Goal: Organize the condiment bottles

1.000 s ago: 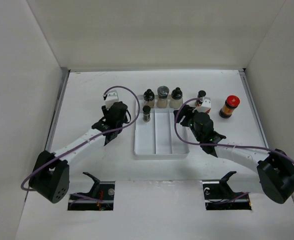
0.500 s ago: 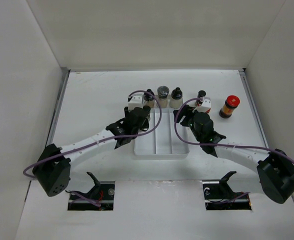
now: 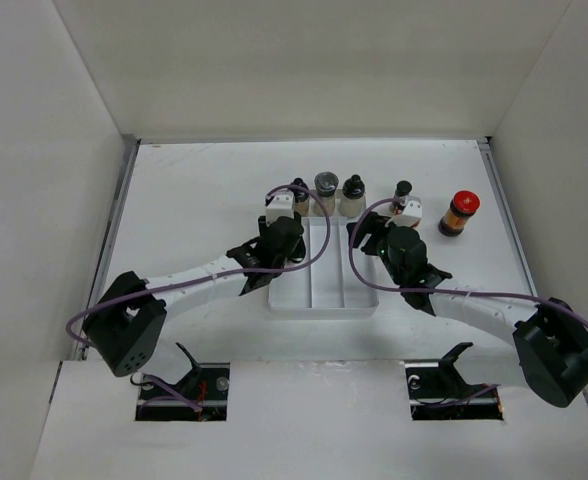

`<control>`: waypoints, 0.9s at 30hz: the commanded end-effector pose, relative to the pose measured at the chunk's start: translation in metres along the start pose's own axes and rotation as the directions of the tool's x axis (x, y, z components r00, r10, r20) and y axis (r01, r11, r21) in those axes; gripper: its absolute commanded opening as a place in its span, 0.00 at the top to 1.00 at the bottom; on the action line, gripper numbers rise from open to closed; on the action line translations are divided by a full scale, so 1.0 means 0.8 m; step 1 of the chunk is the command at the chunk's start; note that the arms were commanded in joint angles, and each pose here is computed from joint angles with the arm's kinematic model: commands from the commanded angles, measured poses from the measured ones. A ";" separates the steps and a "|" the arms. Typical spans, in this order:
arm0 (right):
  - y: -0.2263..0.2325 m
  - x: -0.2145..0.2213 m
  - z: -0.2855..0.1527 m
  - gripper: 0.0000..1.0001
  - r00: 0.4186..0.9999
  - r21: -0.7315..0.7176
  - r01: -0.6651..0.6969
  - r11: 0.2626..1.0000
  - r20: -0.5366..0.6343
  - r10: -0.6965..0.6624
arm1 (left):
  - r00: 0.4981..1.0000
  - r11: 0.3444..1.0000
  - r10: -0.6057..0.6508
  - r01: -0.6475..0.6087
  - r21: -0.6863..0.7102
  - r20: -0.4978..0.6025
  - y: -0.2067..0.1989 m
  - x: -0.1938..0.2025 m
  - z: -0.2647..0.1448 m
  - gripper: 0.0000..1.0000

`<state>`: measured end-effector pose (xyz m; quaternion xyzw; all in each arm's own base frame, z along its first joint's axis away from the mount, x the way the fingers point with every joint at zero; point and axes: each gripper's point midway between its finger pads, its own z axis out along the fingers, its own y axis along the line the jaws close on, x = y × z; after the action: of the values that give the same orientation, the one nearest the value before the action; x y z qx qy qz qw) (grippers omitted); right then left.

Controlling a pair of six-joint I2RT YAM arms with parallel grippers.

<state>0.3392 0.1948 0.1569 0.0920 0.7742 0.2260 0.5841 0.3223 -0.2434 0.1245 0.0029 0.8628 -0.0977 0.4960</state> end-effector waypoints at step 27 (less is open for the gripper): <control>-0.051 -0.102 -0.036 0.73 0.988 0.194 -0.040 0.980 0.153 0.010 | 0.900 0.964 -0.246 0.190 0.185 0.361 0.011 -0.092 -0.053 0.20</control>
<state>0.3356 0.1467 0.1910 0.1412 0.7558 0.1836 0.6124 0.3141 -0.2280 0.1451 -0.0246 0.8123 -0.1544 0.5618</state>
